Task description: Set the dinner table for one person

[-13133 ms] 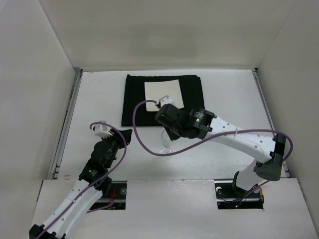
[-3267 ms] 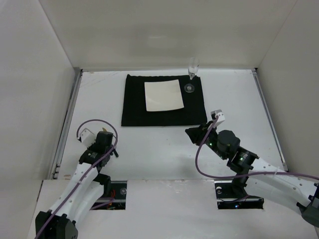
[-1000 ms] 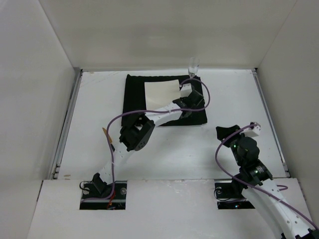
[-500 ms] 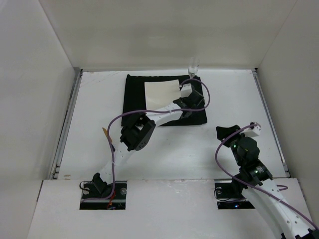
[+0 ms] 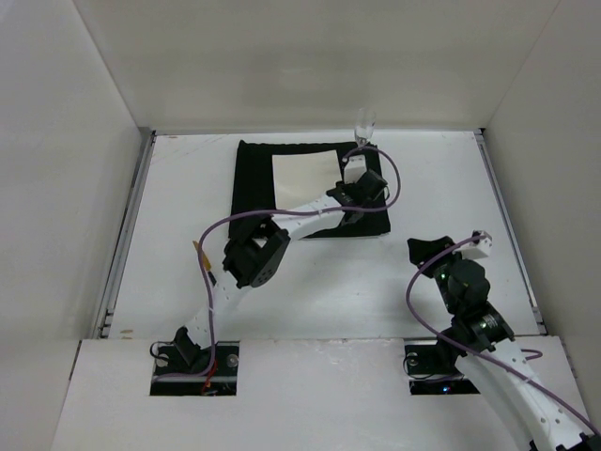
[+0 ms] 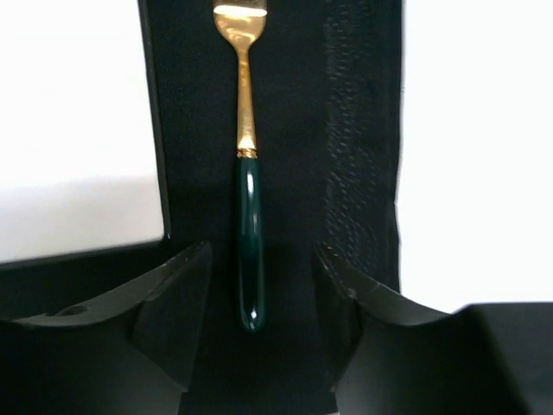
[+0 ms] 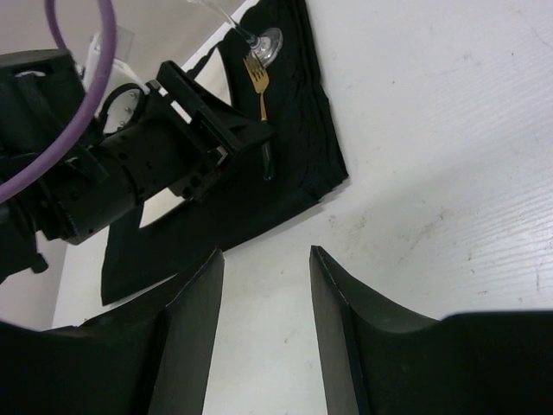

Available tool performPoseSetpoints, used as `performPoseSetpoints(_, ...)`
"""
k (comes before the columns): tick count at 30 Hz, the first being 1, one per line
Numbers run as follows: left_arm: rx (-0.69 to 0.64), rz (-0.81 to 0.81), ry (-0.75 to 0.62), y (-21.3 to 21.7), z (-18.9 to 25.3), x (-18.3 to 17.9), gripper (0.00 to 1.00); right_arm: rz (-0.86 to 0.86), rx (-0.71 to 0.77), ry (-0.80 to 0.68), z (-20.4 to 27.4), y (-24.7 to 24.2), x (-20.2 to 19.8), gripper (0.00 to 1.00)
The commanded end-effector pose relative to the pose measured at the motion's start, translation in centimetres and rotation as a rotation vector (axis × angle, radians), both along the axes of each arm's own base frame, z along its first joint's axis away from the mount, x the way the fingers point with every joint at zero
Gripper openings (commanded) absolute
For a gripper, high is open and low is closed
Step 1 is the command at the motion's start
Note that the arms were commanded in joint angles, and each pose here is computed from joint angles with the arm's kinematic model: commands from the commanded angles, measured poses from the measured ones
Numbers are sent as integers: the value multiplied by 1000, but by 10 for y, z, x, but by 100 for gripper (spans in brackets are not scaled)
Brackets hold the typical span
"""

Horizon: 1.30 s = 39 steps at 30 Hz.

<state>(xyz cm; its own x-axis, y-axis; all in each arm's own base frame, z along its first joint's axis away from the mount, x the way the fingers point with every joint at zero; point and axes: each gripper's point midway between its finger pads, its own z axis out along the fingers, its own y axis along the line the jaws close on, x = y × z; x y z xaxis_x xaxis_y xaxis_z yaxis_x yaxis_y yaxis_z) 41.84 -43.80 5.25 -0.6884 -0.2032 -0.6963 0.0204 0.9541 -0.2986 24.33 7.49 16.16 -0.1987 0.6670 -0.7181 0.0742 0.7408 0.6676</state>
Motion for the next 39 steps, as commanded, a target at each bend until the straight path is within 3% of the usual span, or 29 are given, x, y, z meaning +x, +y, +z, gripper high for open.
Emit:
performPoseSetpoints(1,-92,-35,-182,-10,105,-3,49,2,21,-38,8,1,1,50)
performPoseSetpoints(5,-112,-30,-274,3,153,-10,49,-8,24,-50,10,-2,-1,50)
performPoseSetpoints(8,-137,-7,-320,23,180,-15,44,-9,26,-54,11,-2,-1,45)
performPoseSetpoints(13,-135,63,-332,89,195,-32,15,5,19,-35,8,1,0,19)
performPoseSetpoints(16,-88,146,-311,152,180,-53,8,21,8,-17,6,5,2,14)
performPoseSetpoints(20,-36,341,-230,261,138,-99,11,55,9,-20,6,13,2,16)
performPoseSetpoints(23,-6,517,-114,342,95,-144,26,78,10,-25,8,18,2,19)
performPoseSetpoints(26,22,626,-1,393,54,-189,34,99,8,-28,8,23,1,24)
performPoseSetpoints(31,32,690,119,419,11,-229,35,125,2,-27,9,30,1,29)
performPoseSetpoints(39,33,645,160,405,-5,-225,38,150,-5,-21,7,37,0,32)
